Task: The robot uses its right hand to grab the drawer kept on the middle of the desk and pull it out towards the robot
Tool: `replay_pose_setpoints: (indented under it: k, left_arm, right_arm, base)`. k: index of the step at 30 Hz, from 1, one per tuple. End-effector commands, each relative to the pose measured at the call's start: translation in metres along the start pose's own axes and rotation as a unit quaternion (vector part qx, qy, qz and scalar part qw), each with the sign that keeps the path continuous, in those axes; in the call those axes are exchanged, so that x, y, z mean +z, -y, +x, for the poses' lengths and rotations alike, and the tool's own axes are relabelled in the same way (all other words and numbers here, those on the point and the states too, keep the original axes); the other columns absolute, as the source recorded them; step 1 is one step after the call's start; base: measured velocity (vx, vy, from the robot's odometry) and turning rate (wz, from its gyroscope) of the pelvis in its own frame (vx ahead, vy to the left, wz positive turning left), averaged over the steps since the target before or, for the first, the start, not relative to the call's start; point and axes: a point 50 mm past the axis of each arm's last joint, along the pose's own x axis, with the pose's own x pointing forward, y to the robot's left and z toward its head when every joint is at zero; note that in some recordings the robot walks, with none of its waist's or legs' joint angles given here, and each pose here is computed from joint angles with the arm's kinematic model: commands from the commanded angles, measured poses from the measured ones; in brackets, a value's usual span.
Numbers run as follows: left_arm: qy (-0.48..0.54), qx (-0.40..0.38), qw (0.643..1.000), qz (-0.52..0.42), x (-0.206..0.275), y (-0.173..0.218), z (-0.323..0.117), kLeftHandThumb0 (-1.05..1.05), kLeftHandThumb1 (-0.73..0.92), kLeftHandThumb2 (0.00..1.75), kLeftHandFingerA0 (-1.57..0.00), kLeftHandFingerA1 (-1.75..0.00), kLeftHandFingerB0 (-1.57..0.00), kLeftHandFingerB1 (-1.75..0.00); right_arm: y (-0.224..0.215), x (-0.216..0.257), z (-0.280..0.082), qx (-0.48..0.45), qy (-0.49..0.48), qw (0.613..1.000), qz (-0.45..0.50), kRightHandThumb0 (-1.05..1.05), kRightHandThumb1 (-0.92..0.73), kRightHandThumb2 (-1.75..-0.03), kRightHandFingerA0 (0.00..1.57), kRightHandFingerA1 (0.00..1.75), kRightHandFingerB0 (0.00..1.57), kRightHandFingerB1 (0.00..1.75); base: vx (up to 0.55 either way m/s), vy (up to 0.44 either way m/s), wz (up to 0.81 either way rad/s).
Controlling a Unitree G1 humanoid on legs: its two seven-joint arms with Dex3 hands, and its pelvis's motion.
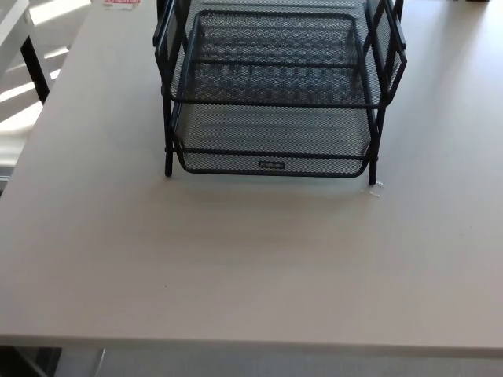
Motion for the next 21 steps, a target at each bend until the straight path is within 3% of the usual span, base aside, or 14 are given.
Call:
replay_pose_setpoints:
  k: [1,21]
  left_arm:
    - [0.054,-0.031,0.99,0.126,0.0132,-0.0294,-0.0108,-0.37,0.68,0.59,-0.6,-0.87,-0.62,-0.63]
    - [0.056,-0.038,0.99,0.127,0.0144,-0.0238,-0.0142,-0.36,0.68,0.59,-0.6,-0.86,-0.61,-0.62]
  right_arm:
    - [0.0327,-0.0072,-0.0012,-0.064,-0.02,0.993,-0.1,-0.87,-0.92,-0.94,0.16,0.52,0.07,0.37]
    - [0.0377,-0.0041,-0.0004,-0.067,-0.022,0.991,-0.11,-0.87,-0.92,-0.94,0.16,0.52,0.07,0.37]
  base:
    - [0.0,0.0,0.0]
    - [0.0,0.0,0.0]
